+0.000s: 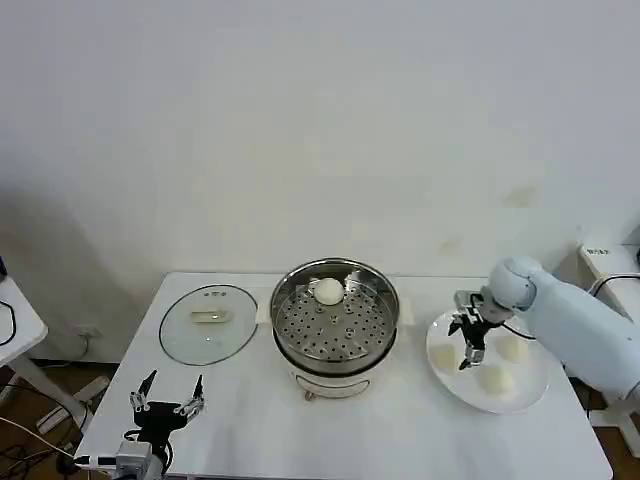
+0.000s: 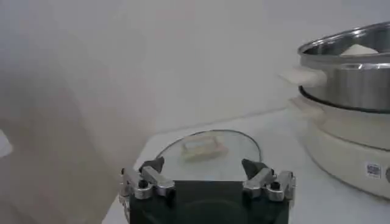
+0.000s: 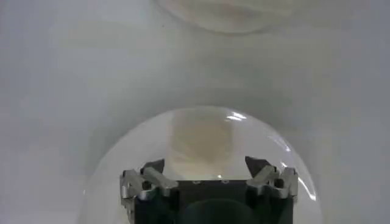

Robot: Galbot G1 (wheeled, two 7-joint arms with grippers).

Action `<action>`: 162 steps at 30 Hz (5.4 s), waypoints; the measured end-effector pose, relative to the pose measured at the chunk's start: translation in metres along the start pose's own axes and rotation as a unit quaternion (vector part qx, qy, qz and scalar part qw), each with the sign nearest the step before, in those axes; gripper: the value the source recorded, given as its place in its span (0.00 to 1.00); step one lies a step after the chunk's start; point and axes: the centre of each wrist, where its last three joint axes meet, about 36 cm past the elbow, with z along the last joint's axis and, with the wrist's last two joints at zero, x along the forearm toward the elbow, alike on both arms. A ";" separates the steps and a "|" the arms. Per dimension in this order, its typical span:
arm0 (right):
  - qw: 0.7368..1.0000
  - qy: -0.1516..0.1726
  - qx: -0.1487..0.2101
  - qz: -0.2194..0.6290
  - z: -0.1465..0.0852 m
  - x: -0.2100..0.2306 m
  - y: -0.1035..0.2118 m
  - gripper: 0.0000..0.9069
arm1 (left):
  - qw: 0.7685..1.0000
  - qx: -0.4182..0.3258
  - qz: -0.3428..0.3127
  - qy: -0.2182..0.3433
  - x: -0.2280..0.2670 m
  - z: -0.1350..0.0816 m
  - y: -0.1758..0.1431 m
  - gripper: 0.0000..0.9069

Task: Take steamed baozi put them in steamer then cover it.

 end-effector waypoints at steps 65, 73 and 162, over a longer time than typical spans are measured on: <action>0.994 -0.053 0.008 0.091 -0.044 0.164 -0.040 0.62 | 1.000 0.001 0.002 -0.014 -0.009 -0.007 -0.001 1.00; 0.992 -0.084 0.028 0.092 -0.106 0.207 -0.054 0.62 | 1.000 0.002 -0.006 -0.019 -0.008 -0.010 0.002 1.00; 0.985 -0.053 0.166 -0.002 -0.369 0.066 -0.063 1.00 | 0.999 0.028 -0.023 -0.034 -0.005 -0.020 0.005 1.00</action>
